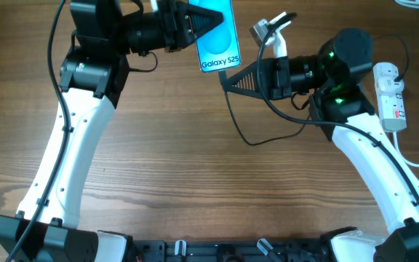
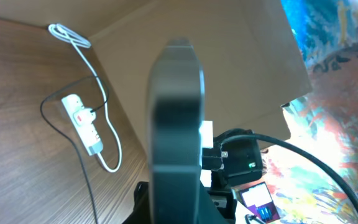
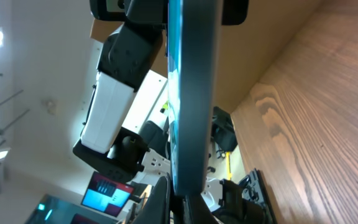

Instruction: Plug charger to phone and switch on socket

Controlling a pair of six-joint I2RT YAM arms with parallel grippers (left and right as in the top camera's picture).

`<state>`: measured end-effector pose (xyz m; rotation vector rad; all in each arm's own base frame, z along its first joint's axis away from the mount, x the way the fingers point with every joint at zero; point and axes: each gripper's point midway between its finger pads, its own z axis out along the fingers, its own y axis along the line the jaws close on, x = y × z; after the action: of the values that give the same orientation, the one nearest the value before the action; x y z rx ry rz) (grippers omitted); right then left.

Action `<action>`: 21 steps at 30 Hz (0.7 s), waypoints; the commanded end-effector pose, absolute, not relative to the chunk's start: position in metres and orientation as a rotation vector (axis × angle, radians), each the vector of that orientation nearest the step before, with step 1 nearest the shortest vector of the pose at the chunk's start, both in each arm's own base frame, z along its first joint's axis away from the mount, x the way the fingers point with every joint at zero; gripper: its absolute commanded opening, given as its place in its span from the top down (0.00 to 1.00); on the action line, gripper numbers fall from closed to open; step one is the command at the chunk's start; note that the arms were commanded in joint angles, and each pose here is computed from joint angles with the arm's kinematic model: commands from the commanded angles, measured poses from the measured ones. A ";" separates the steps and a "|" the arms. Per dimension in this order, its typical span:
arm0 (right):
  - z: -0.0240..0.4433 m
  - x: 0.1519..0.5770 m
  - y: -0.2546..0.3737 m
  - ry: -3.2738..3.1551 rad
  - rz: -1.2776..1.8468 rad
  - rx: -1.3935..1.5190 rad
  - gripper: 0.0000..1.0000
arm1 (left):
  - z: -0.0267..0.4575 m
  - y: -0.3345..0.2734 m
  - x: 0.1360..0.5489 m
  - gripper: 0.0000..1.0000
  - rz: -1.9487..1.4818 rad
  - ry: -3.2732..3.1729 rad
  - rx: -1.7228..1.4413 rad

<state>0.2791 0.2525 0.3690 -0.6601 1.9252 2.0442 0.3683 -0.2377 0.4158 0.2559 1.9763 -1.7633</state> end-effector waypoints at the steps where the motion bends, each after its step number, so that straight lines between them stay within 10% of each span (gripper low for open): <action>1: 0.385 0.304 0.252 1.854 1.971 -0.491 0.96 | 0.420 -0.246 0.335 0.96 -1.811 1.944 0.506; 21: 0.397 0.333 0.242 1.768 1.892 -0.326 0.96 | 0.416 -0.252 0.325 0.96 -1.843 1.965 0.539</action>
<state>0.2827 0.2566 0.3679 -0.6113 1.9159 2.0427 0.3640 -0.2366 0.4149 0.3286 1.9710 -1.7200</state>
